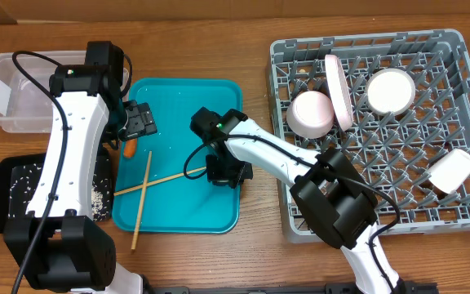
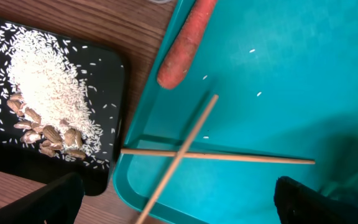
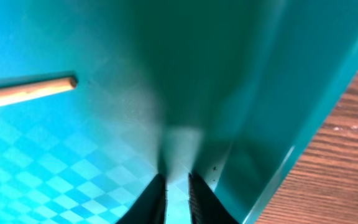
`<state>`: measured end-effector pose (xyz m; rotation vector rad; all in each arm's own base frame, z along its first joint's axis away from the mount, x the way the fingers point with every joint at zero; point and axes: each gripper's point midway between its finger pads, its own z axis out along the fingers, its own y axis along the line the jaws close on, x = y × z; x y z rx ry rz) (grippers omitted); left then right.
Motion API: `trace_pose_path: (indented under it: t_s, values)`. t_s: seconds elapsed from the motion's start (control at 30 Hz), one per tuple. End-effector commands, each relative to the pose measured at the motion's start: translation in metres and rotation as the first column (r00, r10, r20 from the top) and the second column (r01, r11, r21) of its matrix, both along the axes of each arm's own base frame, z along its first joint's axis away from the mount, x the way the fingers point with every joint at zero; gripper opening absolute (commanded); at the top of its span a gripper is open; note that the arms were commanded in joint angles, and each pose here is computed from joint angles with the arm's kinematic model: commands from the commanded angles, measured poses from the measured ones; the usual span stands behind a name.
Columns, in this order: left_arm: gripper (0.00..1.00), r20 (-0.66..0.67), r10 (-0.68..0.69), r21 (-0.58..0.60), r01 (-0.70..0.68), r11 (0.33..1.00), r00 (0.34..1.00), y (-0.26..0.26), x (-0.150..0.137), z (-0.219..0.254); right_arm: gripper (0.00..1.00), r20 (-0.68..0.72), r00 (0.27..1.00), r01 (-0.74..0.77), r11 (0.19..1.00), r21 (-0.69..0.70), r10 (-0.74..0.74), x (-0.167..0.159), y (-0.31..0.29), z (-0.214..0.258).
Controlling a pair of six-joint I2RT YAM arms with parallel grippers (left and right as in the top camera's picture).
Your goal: Sort waste into correct bins and load items into the dishwasher
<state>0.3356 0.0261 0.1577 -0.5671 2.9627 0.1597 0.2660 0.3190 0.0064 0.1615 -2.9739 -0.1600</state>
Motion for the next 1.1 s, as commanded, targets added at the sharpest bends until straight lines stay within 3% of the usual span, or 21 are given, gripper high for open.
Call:
trace_pose_path:
  t_s: [0.0, 0.3, 0.5, 0.67, 0.73, 0.87, 1.07]
  values:
    - [1.0, -0.017, -0.019, 0.014, 0.02, 1.0, 1.0, 0.002, -0.001, -0.004, 0.22, 0.059, 0.998, -0.009, 0.999, 0.037, 0.007, 0.009, 0.004, 0.022]
    - [1.0, -0.012, -0.088, -0.079, 0.087, 0.993, 0.996, -0.015, 0.001, -0.006, 0.28, 0.07, 0.998, -0.005, 0.999, 0.048, 0.002, 0.011, 0.0, 0.037]
    - [1.0, -0.013, -0.089, -0.079, 0.087, 0.993, 0.996, -0.015, 0.001, -0.006, 0.32, 0.033, 0.999, -0.012, 0.993, 0.118, 0.009, 0.001, 0.009, 0.053]
    - [1.0, -0.013, -0.089, -0.079, 0.087, 0.993, 0.996, -0.015, 0.0, -0.006, 0.54, -0.016, 0.998, -0.05, 0.985, 0.166, 0.054, -0.022, 0.027, 0.056]
    - [1.0, -0.016, -0.088, -0.079, 0.087, 0.993, 0.996, -0.015, 0.0, -0.006, 0.54, -0.034, 0.997, -0.064, 0.982, 0.178, 0.071, -0.031, 0.034, 0.056]
    - [1.0, -0.021, -0.088, -0.08, 0.086, 0.993, 0.996, -0.015, -0.002, -0.006, 0.59, -0.029, 0.994, -0.098, 0.983, 0.158, 0.104, -0.044, 0.039, 0.054]
    - [1.0, -0.024, -0.088, -0.08, 0.086, 0.993, 0.996, -0.015, -0.002, -0.006, 0.6, 0.003, 0.999, -0.033, 0.999, 0.002, 0.033, -0.044, 0.015, 0.024]
